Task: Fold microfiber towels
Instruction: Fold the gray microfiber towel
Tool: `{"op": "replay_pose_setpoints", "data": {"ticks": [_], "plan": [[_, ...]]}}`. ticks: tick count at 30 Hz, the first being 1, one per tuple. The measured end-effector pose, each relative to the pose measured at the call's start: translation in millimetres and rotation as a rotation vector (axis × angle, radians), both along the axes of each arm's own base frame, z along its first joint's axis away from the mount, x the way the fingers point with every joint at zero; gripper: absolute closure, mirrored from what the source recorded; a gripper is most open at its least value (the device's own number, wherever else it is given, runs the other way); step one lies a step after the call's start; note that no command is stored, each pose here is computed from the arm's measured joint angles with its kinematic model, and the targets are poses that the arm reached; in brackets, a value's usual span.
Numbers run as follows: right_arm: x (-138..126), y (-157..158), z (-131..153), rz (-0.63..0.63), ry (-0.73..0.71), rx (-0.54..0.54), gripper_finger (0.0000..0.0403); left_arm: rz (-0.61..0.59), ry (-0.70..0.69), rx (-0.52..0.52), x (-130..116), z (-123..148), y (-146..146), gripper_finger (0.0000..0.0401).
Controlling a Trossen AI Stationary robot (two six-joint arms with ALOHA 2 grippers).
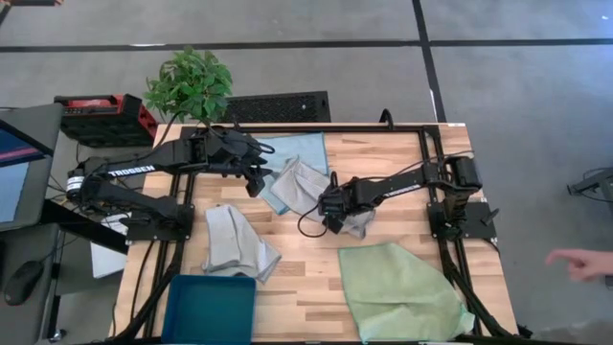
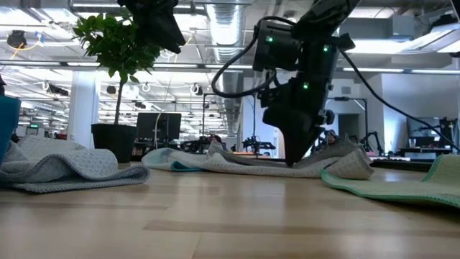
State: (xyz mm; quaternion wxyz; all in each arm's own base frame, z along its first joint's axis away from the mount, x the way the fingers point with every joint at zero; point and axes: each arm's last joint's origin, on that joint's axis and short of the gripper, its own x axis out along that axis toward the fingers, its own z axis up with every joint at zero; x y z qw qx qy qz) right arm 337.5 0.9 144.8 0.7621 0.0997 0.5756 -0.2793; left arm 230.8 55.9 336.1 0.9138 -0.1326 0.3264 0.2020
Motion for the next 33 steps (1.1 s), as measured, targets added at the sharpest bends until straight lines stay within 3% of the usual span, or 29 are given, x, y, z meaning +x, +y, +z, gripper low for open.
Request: {"op": "replay_pose_setpoints", "data": {"ticks": [10, 13, 19, 28, 33], "plan": [[-5.7, -11.6, 4.4, -0.065, 0.028, -0.107, 0.0257, 0.001, 0.000, -0.001, 0.0, 0.0, 0.0, 0.0248], [-6.6, -8.2, 13.2, -0.041, -0.001, -0.016, 0.0260, 0.002, 0.000, -0.003, -0.1, -0.1, 0.0, 0.0248], [-7.9, 10.8, 22.6, 0.141, -0.009, 0.121, 0.0262, 0.002, 0.014, -0.006, -1.0, -1.1, -0.2, 0.0248], [-0.2, 0.5, 2.0, 0.113, 0.010, 0.218, 0.0262, -0.002, 0.018, -0.002, -1.1, -1.3, -0.3, 0.0248], [1.5, -4.0, -2.3, 0.099, 0.011, 0.219, 0.0262, -0.003, 0.019, -0.002, -1.0, -1.4, -0.2, 0.0248]]}}
